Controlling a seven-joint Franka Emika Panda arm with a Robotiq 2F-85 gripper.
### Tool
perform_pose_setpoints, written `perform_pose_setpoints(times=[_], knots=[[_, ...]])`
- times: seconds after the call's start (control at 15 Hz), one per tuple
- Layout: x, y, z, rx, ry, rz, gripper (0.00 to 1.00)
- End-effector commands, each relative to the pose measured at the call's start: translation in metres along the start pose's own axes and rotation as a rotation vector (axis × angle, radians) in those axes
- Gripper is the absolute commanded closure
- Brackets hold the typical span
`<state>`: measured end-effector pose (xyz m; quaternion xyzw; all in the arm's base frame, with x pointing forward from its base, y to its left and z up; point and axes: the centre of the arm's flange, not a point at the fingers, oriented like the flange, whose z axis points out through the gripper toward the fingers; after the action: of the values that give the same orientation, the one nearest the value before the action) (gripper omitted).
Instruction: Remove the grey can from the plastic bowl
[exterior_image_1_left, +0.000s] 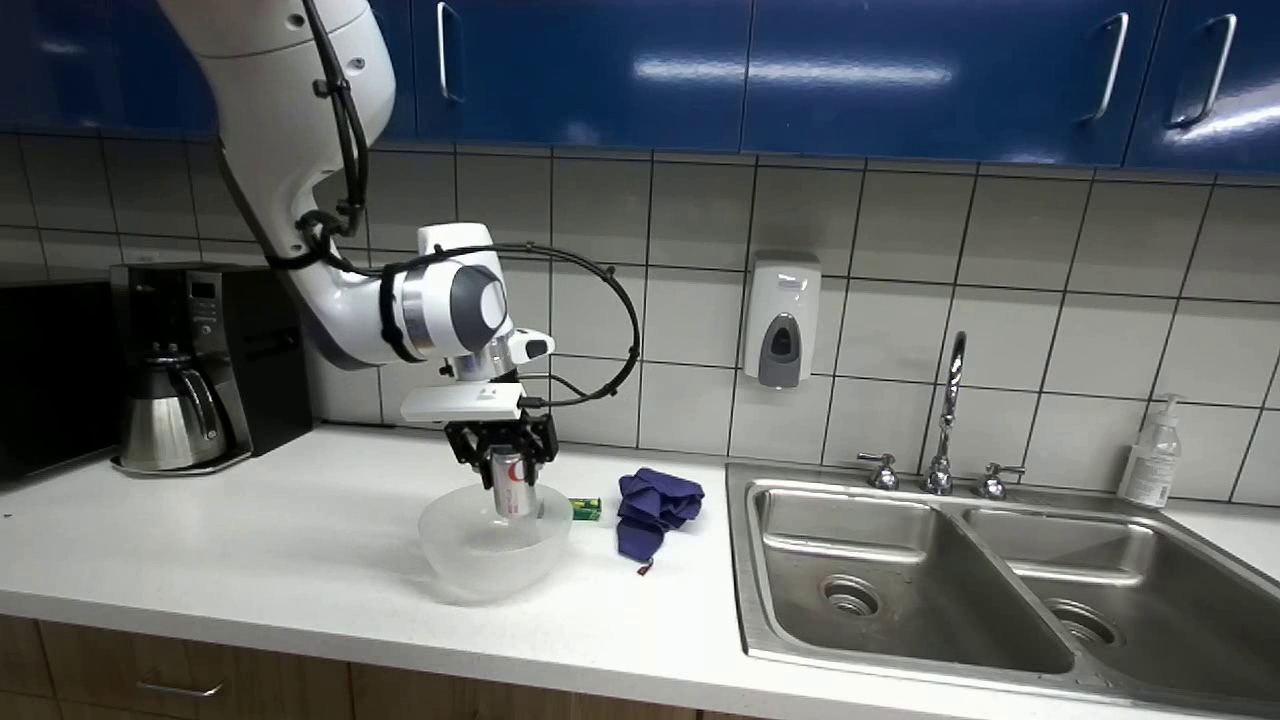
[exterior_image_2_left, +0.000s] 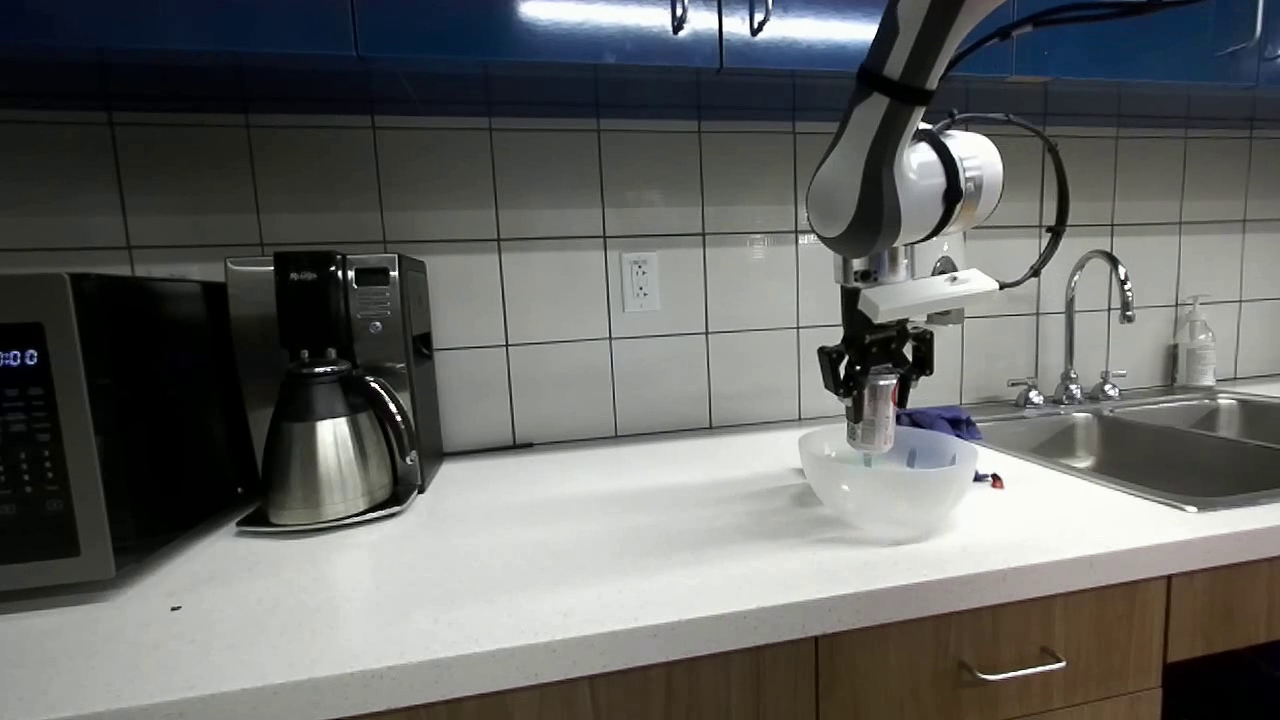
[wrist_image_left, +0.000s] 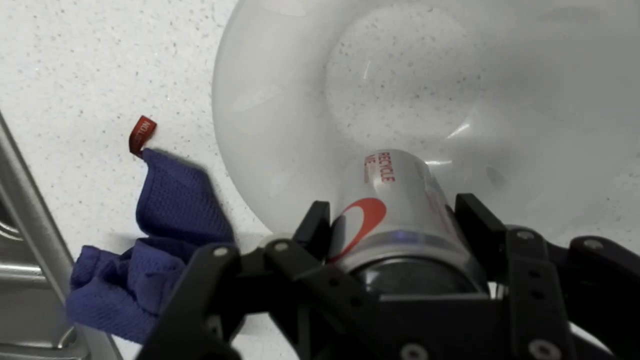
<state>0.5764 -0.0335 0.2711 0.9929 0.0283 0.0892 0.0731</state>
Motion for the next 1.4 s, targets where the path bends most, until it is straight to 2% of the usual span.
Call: perform_pose_setpoints(times=[0.0, 0.33, 0.73, 1.0, 1.33], knots=[[-0.007, -0.01, -0.047, -0.01, 0.037, 0.021, 0.58], [-0.008, -0.035, -0.087, 0.002, 0.091, 0.019, 0.58], [-0.014, -0.086, -0.115, 0.027, 0.123, -0.013, 0.58], [-0.014, -0.124, -0.118, 0.049, 0.131, -0.046, 0.58], [-0.012, -0.162, -0.099, 0.065, 0.109, -0.104, 0.58]])
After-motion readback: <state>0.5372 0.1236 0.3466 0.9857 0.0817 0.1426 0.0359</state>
